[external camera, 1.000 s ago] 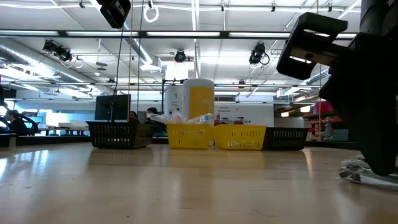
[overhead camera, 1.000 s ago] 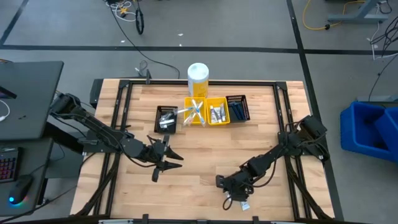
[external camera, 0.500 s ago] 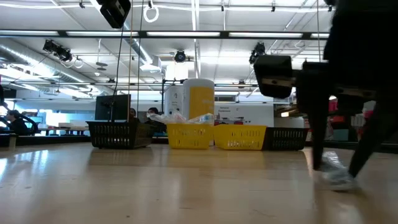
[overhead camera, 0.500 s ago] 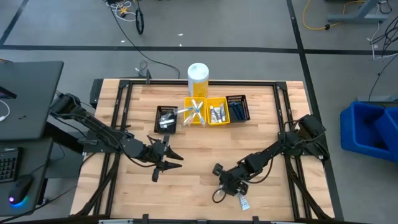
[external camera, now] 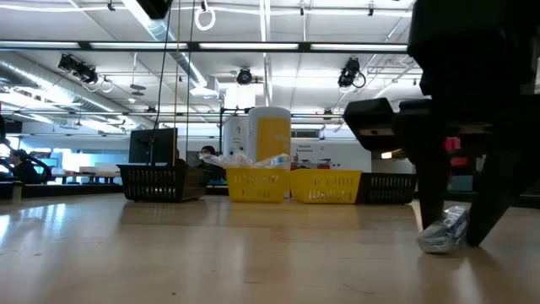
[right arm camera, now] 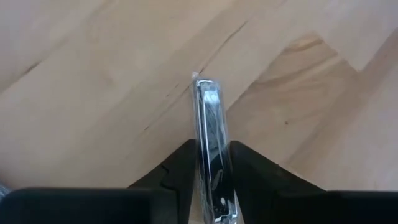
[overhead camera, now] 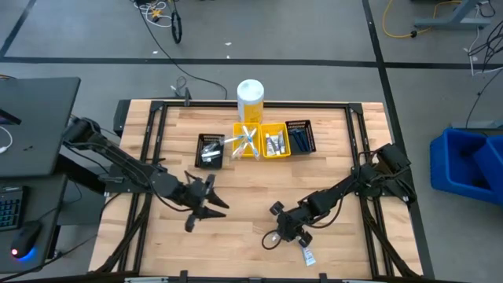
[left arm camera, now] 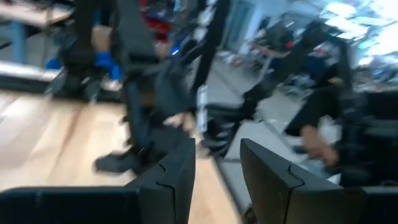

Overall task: Pick & Place Travel size toiletries
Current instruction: Put the silver nail cutter into the left black bin

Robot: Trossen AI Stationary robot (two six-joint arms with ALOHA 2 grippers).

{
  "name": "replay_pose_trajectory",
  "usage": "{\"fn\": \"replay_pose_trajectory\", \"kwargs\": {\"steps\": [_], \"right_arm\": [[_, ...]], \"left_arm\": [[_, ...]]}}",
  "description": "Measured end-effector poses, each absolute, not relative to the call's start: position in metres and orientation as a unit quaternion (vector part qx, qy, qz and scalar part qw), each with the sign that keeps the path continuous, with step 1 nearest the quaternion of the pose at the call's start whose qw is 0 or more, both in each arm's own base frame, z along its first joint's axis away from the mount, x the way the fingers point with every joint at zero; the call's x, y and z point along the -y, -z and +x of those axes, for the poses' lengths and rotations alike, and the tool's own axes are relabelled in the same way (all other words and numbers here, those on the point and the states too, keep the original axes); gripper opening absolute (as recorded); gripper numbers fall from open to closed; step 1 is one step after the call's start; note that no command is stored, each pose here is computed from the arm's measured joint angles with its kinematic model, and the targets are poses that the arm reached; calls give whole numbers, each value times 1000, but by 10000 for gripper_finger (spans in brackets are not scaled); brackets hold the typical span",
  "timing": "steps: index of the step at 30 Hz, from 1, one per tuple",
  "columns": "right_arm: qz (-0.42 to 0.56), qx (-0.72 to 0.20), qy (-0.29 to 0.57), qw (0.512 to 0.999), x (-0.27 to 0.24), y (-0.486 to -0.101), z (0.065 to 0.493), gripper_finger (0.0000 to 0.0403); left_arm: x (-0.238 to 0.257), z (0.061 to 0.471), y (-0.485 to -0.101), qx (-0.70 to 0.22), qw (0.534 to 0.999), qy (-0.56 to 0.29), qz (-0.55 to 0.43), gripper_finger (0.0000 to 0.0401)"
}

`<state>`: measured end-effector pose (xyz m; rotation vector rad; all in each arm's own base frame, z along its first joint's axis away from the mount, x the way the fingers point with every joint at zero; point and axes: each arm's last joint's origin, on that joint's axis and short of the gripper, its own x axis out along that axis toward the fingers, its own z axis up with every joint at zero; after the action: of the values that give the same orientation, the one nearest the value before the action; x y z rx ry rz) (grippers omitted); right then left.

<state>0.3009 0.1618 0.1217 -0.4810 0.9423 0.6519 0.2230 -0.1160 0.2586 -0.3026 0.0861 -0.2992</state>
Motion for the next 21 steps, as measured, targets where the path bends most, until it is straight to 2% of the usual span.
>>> {"fn": "replay_pose_trajectory", "kwargs": {"steps": [8, 16, 21], "right_arm": [[-192, -451, -286, 823, -161, -122, 302, 80], [-181, -437, -278, 836, -162, -124, 305, 80], [-197, -405, -234, 861, -162, -128, 311, 80]], "left_arm": [[110, 205, -276, -42, 968, 201, -142, 134], [107, 210, -254, -112, 982, 110, -102, 134], [107, 214, -239, -158, 976, 59, -135, 134]]}}
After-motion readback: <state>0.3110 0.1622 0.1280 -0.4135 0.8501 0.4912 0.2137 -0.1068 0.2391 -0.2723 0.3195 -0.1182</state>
